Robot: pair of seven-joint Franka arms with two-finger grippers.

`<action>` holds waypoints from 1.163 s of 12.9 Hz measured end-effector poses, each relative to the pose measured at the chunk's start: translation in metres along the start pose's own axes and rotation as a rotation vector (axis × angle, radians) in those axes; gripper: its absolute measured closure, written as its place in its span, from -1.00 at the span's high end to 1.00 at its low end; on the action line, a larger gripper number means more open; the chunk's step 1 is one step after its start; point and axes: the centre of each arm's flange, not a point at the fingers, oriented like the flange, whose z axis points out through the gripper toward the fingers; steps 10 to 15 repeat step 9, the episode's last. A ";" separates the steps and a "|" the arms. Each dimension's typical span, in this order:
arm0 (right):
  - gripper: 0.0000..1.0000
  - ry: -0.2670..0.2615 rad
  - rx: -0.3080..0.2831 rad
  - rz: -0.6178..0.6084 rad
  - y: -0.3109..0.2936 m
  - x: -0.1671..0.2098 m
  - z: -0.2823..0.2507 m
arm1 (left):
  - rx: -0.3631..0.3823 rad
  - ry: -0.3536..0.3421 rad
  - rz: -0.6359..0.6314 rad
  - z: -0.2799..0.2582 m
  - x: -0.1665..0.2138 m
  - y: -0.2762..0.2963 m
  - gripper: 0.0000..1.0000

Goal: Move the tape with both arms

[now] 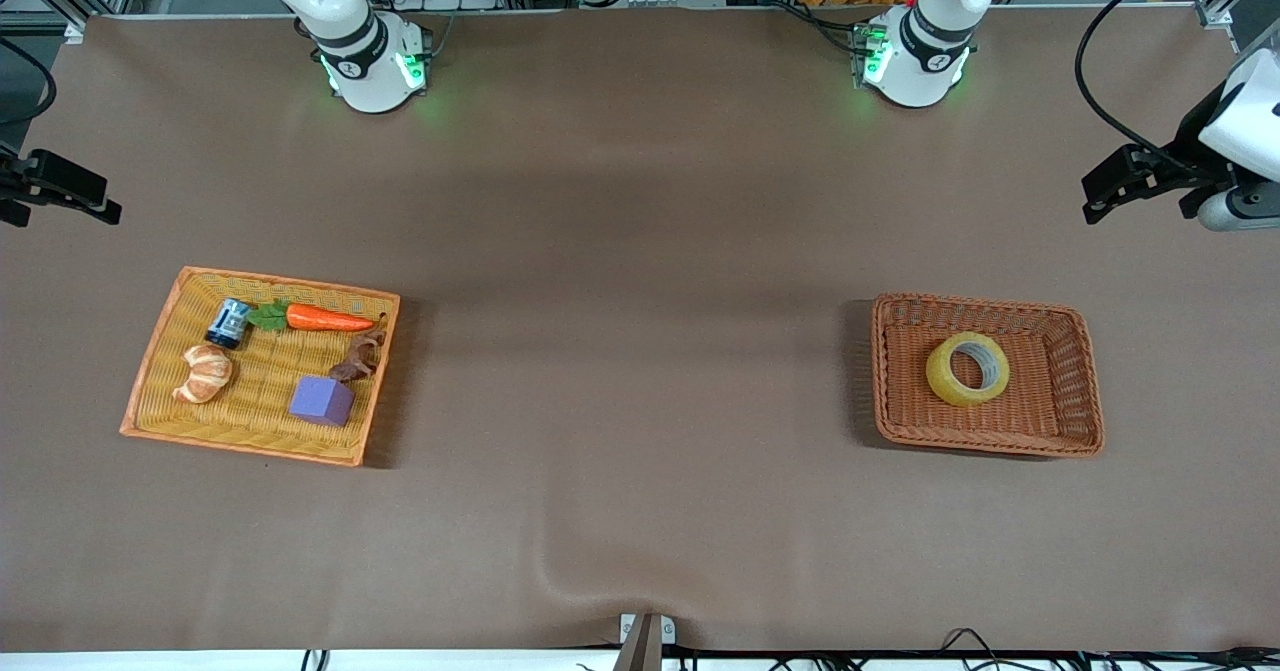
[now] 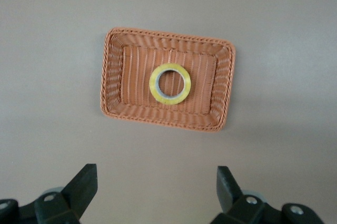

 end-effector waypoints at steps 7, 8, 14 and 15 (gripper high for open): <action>1.00 0.000 0.000 0.001 0.000 0.000 0.000 | 0.001 0.004 0.087 -0.014 -0.008 0.001 1.00; 1.00 0.000 0.000 0.001 0.001 0.000 0.000 | 0.001 0.010 0.088 -0.016 -0.009 0.001 1.00; 1.00 0.000 0.000 0.001 0.000 0.000 0.000 | 0.000 0.013 0.088 -0.018 -0.009 0.001 1.00; 1.00 0.000 0.000 0.001 0.000 0.000 0.000 | 0.000 0.013 0.088 -0.018 -0.009 0.001 1.00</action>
